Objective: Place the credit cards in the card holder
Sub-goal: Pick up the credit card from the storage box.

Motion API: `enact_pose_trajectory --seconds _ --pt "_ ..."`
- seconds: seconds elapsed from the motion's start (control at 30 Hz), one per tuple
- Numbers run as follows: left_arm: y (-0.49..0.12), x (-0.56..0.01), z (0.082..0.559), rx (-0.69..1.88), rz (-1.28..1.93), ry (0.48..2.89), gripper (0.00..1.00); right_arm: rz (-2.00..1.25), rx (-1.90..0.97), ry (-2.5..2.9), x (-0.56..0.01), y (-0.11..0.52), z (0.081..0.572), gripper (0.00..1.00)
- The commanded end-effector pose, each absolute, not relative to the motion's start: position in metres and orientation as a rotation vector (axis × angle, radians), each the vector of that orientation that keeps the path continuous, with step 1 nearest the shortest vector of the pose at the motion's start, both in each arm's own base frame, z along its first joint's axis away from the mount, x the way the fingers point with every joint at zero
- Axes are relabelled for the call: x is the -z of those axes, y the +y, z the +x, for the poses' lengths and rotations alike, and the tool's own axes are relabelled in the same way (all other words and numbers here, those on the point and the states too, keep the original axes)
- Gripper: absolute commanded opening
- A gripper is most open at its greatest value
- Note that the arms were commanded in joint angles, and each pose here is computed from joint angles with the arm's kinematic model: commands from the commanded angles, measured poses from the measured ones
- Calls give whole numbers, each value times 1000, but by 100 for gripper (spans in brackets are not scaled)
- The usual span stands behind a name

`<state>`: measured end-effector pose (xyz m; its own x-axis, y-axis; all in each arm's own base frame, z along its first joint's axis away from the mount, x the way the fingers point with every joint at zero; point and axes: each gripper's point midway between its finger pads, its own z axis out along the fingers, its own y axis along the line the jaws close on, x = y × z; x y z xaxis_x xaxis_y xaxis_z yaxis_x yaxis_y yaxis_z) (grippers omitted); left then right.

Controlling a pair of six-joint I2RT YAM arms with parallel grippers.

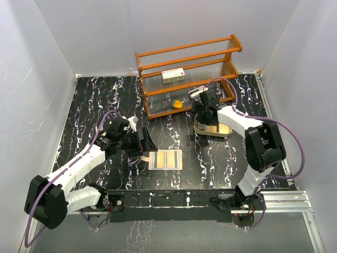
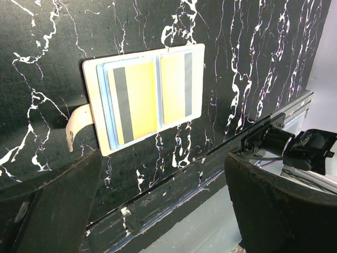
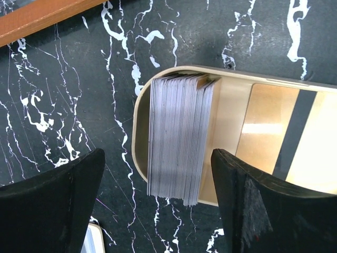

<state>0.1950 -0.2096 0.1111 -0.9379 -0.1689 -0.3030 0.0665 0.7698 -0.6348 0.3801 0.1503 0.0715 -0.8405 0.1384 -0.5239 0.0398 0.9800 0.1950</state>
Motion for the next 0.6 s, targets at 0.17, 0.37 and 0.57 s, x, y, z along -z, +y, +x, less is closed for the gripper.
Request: enact_pose_trajectory --seconds 0.17,0.37,0.57 --pt "-206 -111 189 949 -74 2638 99 86 -310 2461 -97 163 409 78" --pt "-207 -109 189 946 -78 2644 99 82 -328 2442 -106 164 408 72" --pt "-207 -107 189 950 -81 2647 99 88 -327 2427 -112 162 406 67"
